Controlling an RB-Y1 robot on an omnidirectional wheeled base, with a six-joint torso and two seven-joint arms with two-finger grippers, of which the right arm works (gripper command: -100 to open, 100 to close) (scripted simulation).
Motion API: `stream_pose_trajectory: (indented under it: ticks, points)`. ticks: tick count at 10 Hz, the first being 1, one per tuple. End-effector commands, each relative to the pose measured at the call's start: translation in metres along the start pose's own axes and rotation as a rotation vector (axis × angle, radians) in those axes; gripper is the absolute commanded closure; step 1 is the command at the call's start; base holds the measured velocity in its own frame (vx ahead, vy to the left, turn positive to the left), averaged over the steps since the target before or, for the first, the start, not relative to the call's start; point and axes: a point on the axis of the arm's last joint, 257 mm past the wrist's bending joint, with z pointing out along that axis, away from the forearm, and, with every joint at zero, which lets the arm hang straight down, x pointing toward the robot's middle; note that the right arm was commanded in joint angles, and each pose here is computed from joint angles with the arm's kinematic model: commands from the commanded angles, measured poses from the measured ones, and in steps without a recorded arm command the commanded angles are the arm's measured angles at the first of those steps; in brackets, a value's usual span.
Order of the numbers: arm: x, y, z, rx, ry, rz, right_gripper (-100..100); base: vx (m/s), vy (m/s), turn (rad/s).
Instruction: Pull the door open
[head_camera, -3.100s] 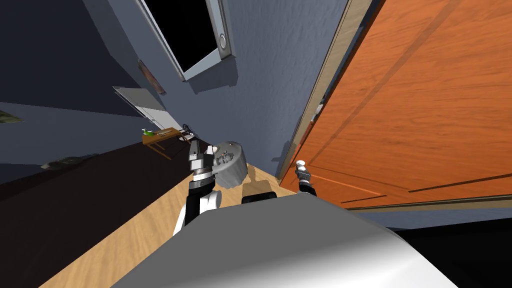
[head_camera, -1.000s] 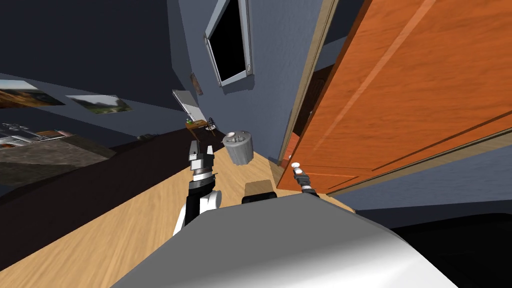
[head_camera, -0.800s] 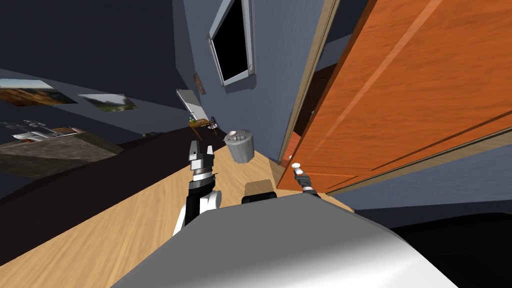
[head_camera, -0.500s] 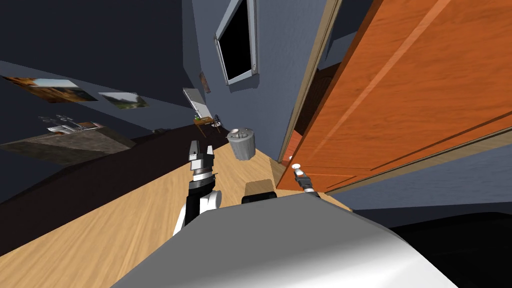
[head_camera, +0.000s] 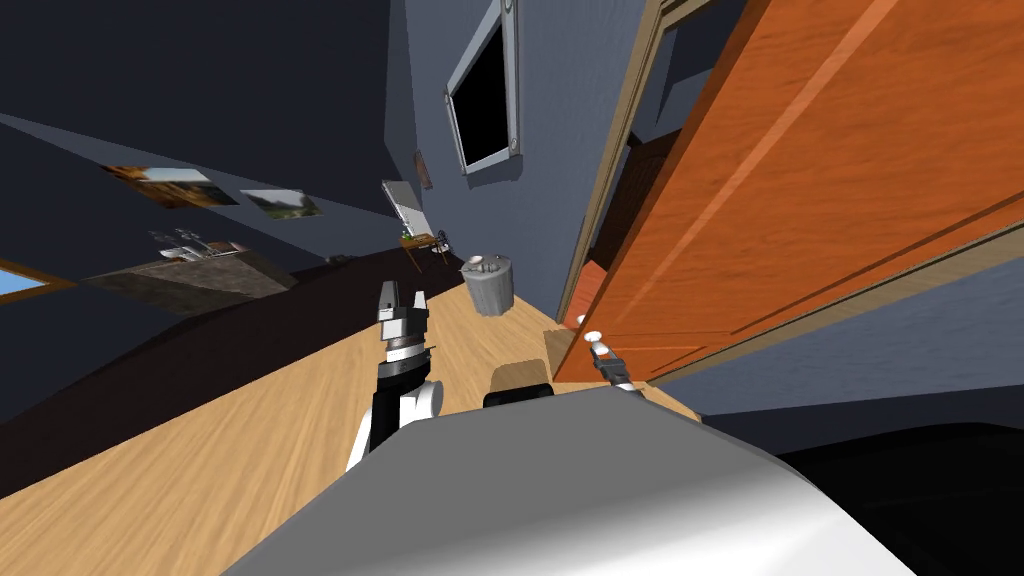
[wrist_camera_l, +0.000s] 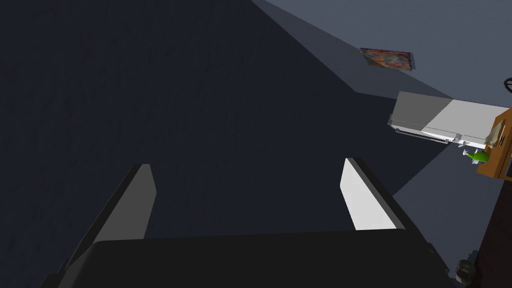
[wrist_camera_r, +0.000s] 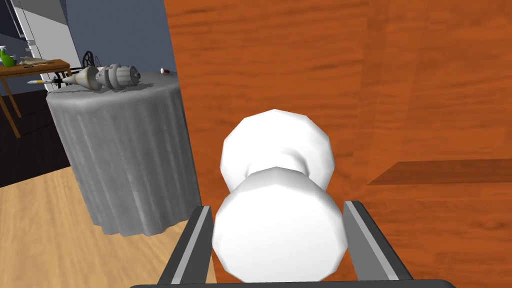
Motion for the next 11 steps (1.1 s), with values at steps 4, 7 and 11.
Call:
stream_pose_trajectory:
  ticks: [4,7,11]
  points:
    - [0.002,0.000,-0.0137,0.044,0.007,0.001,100,-0.220,-0.051,0.146]
    - [0.003,0.000,-0.0218,0.069,0.009,0.002,100,-0.197,-0.038,0.120]
    - [0.000,-0.002,-0.0248,0.088,0.002,0.003,100,-0.139,-0.029,0.092]
